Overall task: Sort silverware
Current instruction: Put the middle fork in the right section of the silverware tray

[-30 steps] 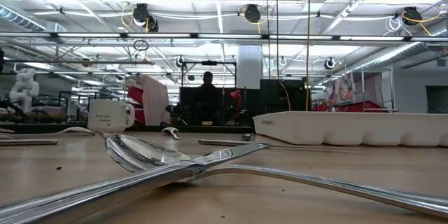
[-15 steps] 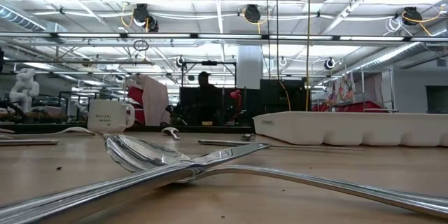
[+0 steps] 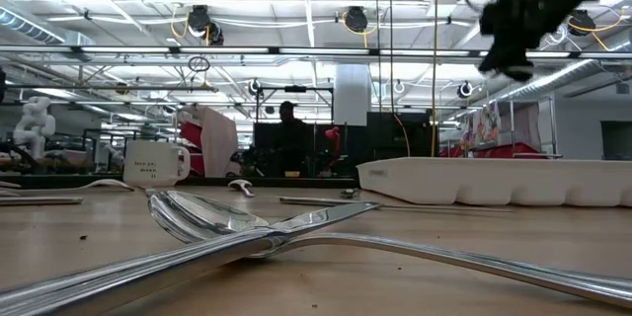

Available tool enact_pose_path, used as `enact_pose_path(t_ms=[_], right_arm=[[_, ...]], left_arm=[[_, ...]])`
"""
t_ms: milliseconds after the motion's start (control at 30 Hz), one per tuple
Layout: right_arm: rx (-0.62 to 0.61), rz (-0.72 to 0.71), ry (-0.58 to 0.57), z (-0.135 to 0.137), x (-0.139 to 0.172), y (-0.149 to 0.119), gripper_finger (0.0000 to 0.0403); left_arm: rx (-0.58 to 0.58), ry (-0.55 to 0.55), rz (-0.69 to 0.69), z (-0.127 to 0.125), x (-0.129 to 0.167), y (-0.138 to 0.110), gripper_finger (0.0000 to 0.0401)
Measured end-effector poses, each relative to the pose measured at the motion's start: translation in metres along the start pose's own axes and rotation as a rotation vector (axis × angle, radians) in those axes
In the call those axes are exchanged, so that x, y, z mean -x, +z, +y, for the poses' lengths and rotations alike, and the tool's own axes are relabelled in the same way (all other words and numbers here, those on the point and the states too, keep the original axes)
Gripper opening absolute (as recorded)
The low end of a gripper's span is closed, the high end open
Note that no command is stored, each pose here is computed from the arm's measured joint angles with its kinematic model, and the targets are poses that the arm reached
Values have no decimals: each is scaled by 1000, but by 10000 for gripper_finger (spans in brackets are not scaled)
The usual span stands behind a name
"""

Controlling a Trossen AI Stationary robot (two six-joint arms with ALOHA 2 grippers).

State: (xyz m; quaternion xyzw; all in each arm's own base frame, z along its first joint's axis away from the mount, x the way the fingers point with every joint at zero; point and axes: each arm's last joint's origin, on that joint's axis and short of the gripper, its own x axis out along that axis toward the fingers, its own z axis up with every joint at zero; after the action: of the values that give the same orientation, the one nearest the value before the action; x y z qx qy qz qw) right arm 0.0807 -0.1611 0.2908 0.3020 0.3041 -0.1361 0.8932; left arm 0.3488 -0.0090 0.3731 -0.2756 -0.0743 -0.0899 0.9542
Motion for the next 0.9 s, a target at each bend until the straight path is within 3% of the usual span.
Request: enact_pose_path(t_ms=[167, 300, 467, 567, 733, 900], right_arm=[[-74, -10, 1, -29, -14, -30, 0], [-83, -13, 8, -36, -21, -28, 0], [-191, 20, -47, -41, -24, -29, 0], [-167, -9, -29, -29, -19, -29, 0], [-13, -72, 31, 17, -6, -32, 0], [26, -105, 50, 55, 18, -57, 0]], left_arm=[[3, 23, 25, 3, 0, -2, 130], [4, 60, 41, 8, 1, -3, 130], [3, 75, 39, 11, 1, -1, 129], [3, 76, 40, 11, 1, -1, 129], [-4, 75, 45, 11, 1, -2, 129], [-5, 82, 48, 14, 2, 0, 129]])
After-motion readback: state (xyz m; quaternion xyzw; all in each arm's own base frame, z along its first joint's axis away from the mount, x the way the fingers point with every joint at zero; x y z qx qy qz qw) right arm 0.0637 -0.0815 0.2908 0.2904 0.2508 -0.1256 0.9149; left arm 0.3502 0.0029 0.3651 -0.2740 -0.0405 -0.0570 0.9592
